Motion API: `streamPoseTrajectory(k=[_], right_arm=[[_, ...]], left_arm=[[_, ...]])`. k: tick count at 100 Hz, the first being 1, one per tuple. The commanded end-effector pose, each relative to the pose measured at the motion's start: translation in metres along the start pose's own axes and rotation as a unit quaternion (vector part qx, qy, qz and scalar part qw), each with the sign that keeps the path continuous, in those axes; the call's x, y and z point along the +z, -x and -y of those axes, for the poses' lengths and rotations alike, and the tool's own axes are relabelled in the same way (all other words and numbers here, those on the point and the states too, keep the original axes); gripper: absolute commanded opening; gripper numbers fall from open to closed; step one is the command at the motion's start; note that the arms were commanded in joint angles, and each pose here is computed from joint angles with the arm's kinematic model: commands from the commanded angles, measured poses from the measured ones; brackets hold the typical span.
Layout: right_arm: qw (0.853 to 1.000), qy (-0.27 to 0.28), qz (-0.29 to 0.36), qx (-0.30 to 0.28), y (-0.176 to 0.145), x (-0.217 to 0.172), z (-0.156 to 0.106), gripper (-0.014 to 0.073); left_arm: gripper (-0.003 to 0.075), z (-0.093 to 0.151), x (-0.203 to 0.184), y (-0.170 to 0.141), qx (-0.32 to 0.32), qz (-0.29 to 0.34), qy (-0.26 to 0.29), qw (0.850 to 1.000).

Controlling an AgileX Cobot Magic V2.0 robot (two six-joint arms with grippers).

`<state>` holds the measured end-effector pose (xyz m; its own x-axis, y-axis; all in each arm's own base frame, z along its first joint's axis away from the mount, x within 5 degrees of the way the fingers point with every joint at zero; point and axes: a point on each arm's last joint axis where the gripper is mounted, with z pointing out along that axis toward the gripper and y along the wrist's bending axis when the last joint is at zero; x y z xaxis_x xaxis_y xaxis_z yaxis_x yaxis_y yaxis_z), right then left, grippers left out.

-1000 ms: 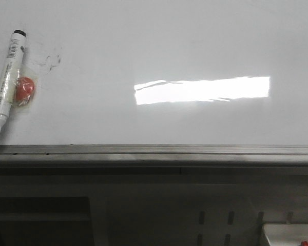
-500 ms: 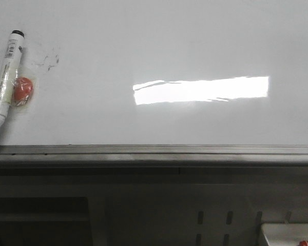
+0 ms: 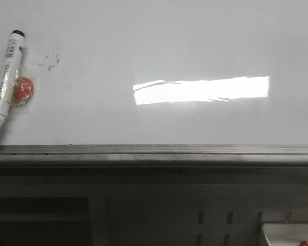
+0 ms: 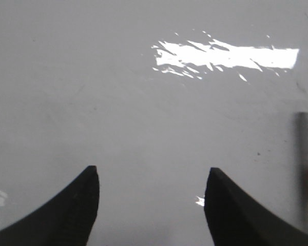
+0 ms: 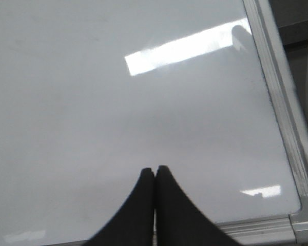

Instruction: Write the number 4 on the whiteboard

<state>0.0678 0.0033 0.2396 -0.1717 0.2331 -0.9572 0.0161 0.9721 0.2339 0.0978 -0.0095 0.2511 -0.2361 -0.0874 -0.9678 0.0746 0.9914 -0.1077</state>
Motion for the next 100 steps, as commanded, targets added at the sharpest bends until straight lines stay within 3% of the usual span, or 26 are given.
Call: streamPoseTrajectory(k=[1, 15, 30, 40, 62, 100], right_arm=[[0.999, -0.002, 0.043, 0.002, 0.017, -0.001, -0.002, -0.0064], [0.999, -0.002, 0.045, 0.001, 0.018, -0.001, -0.002, -0.0064], [0.999, -0.002, 0.044, 0.001, 0.017, -0.001, -0.002, -0.0064], [0.999, -0.002, 0.045, 0.001, 0.018, -0.001, -0.002, -0.0064], [0.999, -0.002, 0.045, 0.001, 0.018, -0.001, -0.002, -0.0064], [0.999, -0.002, 0.046, 0.001, 0.018, -0.001, -0.002, -0.0064]], left_arm=[[0.0419, 0.006, 0.005, 0.014, 0.000, 0.037, -0.025, 0.999], [0.0419, 0.028, 0.008, 0.015, 0.022, 0.047, -0.117, 0.992], [0.0424, 0.055, 0.005, 0.017, 0.080, 0.080, -0.221, 0.969], [0.0424, 0.066, 0.007, 0.016, 0.061, 0.082, -0.256, 0.961], [0.0424, 0.082, 0.032, 0.001, 0.048, 0.021, -0.253, 0.966], [0.0424, 0.090, 0.062, -0.018, 0.032, -0.022, -0.211, 0.977]])
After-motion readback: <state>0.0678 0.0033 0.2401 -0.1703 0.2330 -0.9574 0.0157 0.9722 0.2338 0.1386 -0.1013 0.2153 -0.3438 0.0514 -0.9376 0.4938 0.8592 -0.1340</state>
